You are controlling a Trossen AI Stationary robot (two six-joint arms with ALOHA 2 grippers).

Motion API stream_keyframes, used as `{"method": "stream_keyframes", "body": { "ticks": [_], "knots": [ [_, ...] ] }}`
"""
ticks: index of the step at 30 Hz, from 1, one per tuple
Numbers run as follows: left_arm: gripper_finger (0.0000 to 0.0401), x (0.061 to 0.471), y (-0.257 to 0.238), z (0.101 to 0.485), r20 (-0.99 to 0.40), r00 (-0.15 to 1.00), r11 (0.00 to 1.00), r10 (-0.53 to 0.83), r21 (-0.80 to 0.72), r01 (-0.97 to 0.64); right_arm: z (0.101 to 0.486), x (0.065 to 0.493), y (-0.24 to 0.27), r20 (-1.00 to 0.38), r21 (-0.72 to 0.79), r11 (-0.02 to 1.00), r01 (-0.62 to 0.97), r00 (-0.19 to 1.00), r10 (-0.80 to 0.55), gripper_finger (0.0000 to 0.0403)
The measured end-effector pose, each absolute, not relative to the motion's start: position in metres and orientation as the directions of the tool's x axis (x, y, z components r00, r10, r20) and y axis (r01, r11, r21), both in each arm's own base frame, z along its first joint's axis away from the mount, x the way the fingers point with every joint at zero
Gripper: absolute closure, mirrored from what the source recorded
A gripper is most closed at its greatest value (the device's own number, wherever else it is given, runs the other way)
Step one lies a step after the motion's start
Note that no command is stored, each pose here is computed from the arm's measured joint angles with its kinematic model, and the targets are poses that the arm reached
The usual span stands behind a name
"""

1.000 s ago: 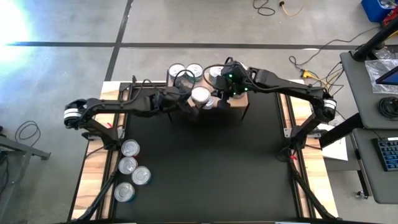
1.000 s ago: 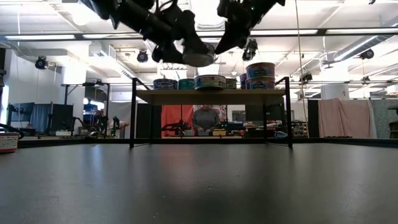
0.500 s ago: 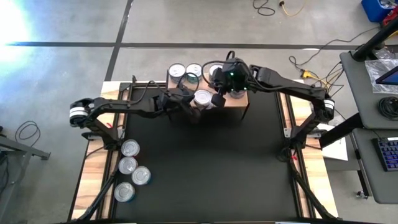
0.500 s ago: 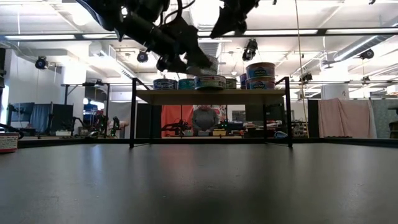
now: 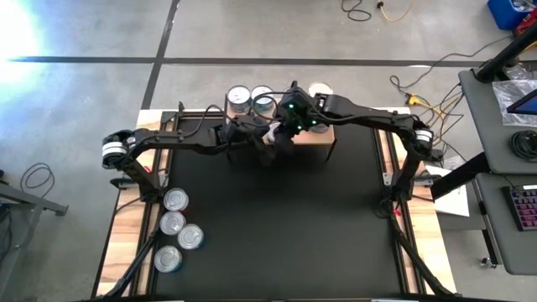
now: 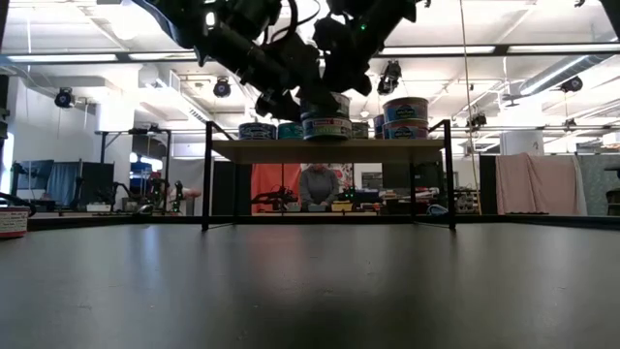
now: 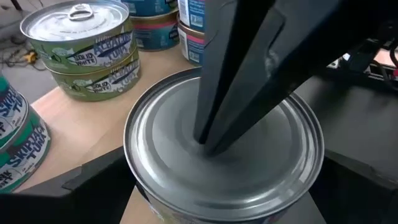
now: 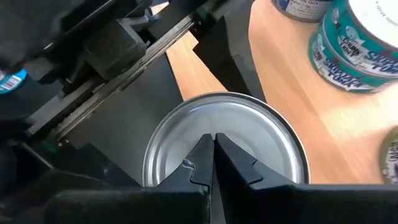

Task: Stack canned seafood by type on shelf
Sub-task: Stack the green tuna can on top of the green tuna can

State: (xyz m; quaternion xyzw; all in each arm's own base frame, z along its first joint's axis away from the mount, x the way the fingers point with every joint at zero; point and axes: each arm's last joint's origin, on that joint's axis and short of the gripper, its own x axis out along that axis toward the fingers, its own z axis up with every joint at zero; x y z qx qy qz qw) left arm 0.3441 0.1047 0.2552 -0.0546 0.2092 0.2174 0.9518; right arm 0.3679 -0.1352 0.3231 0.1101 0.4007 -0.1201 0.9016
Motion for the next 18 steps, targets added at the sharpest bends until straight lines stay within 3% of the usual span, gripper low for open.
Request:
{"method": "stream_keyframes", "body": {
  "ticks": [18],
  "knots": [
    [0.0001, 0.343, 0.122, 0.267, -0.471, 0.787, 0.904, 0.398, 0.054, -0.425, 0.308, 0.365, -0.156, -0.796, 0.031, 0.940, 0.341, 0.577, -0.183, 0.0394]
  ]
}}
